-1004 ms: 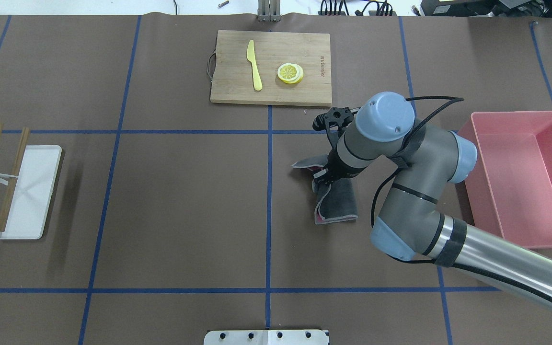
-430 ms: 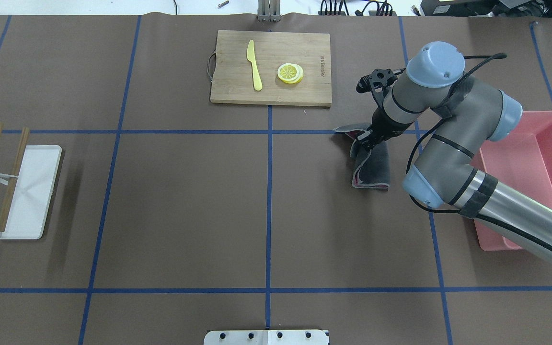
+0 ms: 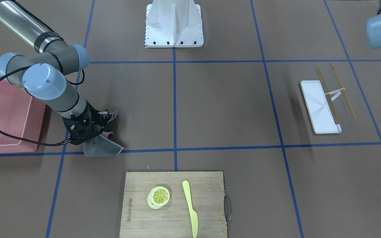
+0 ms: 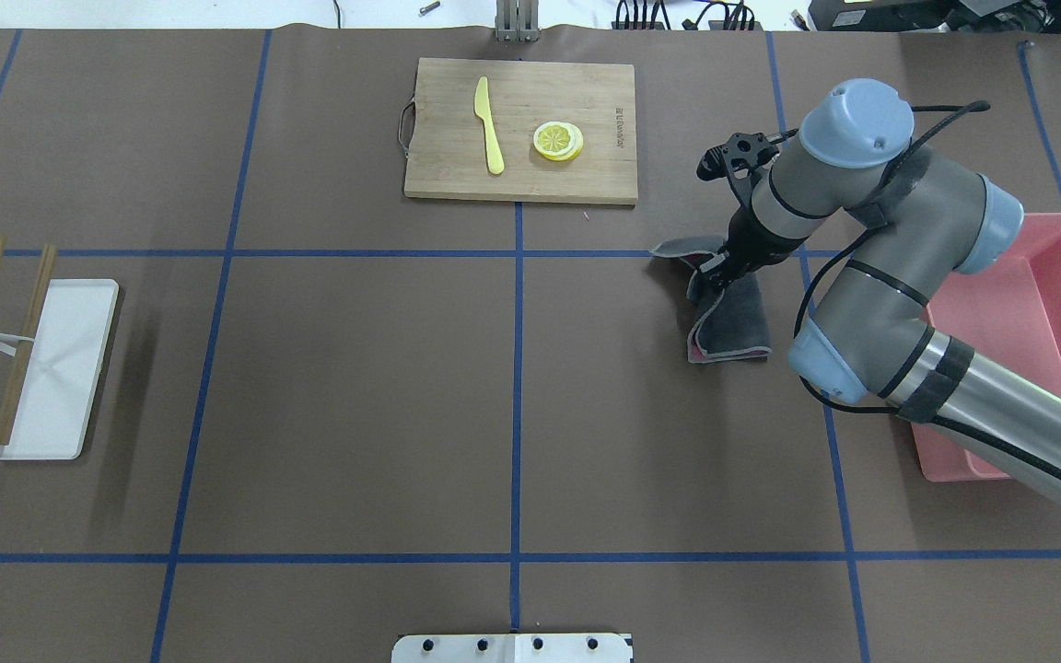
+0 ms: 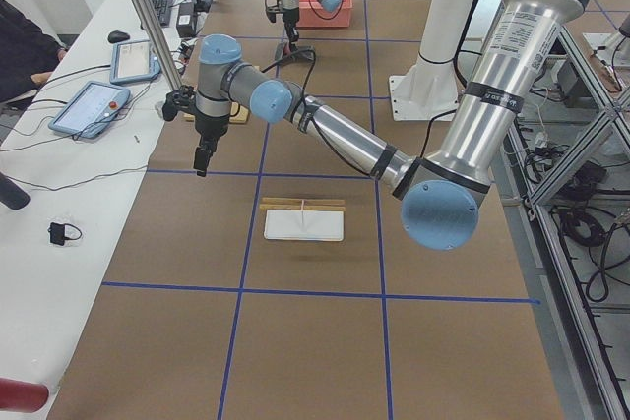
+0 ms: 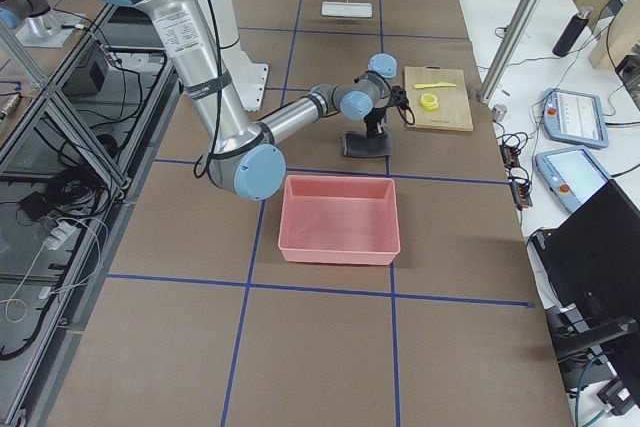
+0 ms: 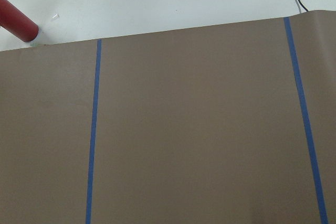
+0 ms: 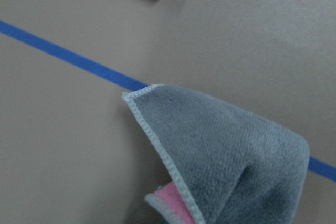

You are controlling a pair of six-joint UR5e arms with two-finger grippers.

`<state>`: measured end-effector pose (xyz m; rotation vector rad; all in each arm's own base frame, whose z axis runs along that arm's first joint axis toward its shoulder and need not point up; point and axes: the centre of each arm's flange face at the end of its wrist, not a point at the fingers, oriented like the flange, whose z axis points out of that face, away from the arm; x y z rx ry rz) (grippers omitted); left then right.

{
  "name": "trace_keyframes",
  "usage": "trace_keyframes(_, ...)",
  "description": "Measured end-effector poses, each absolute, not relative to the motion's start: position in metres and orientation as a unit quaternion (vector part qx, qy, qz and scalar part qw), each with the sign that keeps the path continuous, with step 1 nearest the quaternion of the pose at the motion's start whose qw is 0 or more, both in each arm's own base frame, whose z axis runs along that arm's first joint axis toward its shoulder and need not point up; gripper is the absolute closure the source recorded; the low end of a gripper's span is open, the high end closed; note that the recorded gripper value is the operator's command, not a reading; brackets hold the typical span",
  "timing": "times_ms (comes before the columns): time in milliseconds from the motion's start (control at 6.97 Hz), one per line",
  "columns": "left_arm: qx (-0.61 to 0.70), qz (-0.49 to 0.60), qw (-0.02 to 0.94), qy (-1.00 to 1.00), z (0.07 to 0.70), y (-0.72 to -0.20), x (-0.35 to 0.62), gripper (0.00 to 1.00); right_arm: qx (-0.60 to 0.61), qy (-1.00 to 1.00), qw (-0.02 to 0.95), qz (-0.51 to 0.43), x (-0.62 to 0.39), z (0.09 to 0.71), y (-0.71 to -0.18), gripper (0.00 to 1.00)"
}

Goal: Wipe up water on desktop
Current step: 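Wipe the towel back toward the robot beside the pink bin with the right gripper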

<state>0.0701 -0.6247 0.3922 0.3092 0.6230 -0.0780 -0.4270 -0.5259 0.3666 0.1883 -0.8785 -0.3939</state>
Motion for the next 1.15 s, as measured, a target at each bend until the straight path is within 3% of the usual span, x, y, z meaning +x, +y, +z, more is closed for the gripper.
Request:
trace_keyframes(717,0.145,-0.039,0.941,0.303,0.402,-0.623,0.070,0.02,0.057,-0.438,0.864,-0.243,-0.384,0.389,-0.358,1.00)
trace_keyframes(1148,0.145,-0.040,0.941,0.303,0.403,-0.622,0.069,0.02,0.035,-0.434,0.861,-0.263,-0.377,0.395,-0.322,1.00)
